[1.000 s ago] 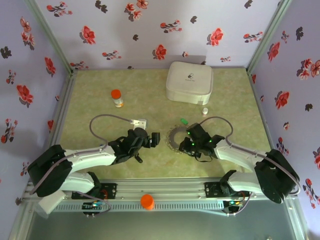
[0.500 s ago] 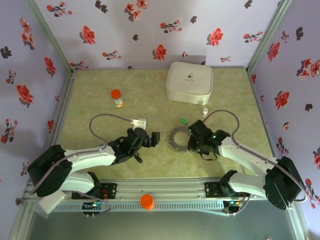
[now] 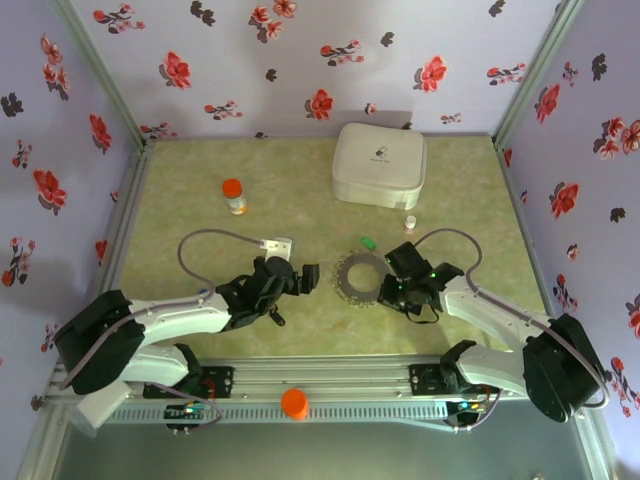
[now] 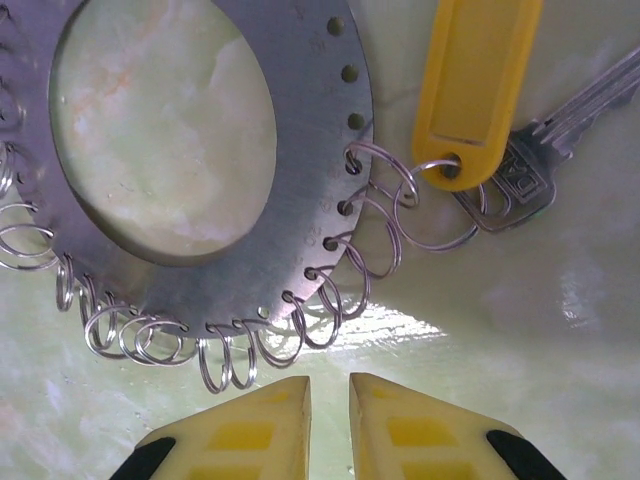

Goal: Put the keys on the keyring

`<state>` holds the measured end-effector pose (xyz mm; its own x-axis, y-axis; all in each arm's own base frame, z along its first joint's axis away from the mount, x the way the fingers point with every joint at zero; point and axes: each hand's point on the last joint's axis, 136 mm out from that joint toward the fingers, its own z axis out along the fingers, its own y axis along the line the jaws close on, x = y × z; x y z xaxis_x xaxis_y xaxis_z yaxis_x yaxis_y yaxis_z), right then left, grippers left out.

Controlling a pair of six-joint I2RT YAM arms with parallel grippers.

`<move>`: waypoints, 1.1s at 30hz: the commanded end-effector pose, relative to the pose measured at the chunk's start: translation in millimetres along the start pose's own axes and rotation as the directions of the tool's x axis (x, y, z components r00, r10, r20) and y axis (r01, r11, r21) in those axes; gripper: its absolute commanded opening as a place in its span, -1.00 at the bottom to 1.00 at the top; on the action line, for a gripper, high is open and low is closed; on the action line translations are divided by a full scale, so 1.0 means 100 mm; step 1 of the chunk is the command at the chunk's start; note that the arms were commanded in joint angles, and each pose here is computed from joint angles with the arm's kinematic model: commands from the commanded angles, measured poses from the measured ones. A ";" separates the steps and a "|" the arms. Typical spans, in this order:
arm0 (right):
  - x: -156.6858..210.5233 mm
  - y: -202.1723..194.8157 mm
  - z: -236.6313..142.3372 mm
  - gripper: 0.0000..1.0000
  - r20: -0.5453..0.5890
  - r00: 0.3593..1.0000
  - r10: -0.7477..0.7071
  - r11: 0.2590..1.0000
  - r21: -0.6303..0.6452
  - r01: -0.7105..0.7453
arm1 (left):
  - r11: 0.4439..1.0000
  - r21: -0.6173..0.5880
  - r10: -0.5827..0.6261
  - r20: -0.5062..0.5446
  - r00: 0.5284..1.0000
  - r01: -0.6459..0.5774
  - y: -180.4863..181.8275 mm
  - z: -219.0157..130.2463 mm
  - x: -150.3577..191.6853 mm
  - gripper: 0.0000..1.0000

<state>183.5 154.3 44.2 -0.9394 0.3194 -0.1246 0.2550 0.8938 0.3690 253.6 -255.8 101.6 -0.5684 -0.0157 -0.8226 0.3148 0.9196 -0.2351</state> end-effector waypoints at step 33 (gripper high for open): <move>-0.02 -0.07 0.18 -0.61 -0.041 0.998 0.042 0.999 -0.010 -0.043 | 0.999 -0.040 0.004 0.038 0.999 -0.003 0.02 -0.03 -0.12 0.92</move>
<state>190.1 156.1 30.2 -0.9361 0.3411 -0.0853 0.2826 0.8744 0.3945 254.9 -250.9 103.8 -0.5578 -0.0212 -0.8297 0.2985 0.9276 -0.2244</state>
